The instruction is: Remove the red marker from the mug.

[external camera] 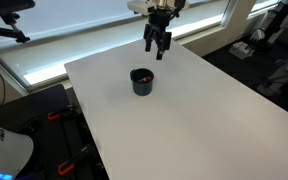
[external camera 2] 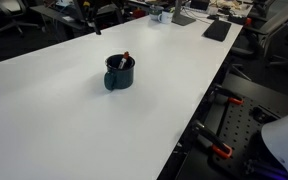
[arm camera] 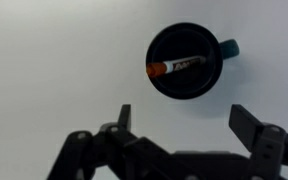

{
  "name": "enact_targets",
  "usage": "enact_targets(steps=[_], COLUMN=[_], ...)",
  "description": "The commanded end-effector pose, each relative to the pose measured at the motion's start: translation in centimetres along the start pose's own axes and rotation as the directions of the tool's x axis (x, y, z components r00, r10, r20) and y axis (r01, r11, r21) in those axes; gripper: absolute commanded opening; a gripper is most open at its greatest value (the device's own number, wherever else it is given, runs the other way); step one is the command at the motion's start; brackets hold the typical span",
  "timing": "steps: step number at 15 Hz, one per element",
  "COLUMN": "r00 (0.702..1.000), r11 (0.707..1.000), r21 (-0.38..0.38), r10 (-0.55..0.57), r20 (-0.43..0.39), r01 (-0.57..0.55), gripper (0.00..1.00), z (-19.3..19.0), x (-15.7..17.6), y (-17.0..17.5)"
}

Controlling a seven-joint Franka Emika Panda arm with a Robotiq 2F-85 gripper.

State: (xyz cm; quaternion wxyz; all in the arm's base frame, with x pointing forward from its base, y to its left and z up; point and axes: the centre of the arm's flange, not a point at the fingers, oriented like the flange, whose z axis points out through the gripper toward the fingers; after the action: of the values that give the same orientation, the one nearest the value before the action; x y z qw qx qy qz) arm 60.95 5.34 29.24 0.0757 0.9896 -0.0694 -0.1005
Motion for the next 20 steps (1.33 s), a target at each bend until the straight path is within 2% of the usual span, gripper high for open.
enact_targets(steps=[1,3,6,7,8,13,20], r00=[0.985,0.969,0.94,0.937,0.953,0.951,0.872], r11=[0.992,0.975,0.941,0.937,0.954,0.953,0.865], r21=[0.033,0.049,0.035,0.031,0.036,0.032,0.109], r10=[0.125,0.219,0.337,0.349,0.299,0.304,0.481], r20=[-0.119,-0.11,-0.046,-0.015,-0.055,-0.048,0.097], r01=[-0.122,-0.215,-0.335,-0.348,-0.298,-0.303,-0.489], gripper=[1.0,1.0,1.0,1.0,1.0,1.0,1.0], z=[0.9,1.1,0.9,0.5,1.8,2.0,7.9], x=[-0.7,-0.9,-1.4,-1.5,-0.3,-0.3,-0.6], y=[-0.7,-1.0,-0.9,-0.9,-0.9,-0.9,-1.6])
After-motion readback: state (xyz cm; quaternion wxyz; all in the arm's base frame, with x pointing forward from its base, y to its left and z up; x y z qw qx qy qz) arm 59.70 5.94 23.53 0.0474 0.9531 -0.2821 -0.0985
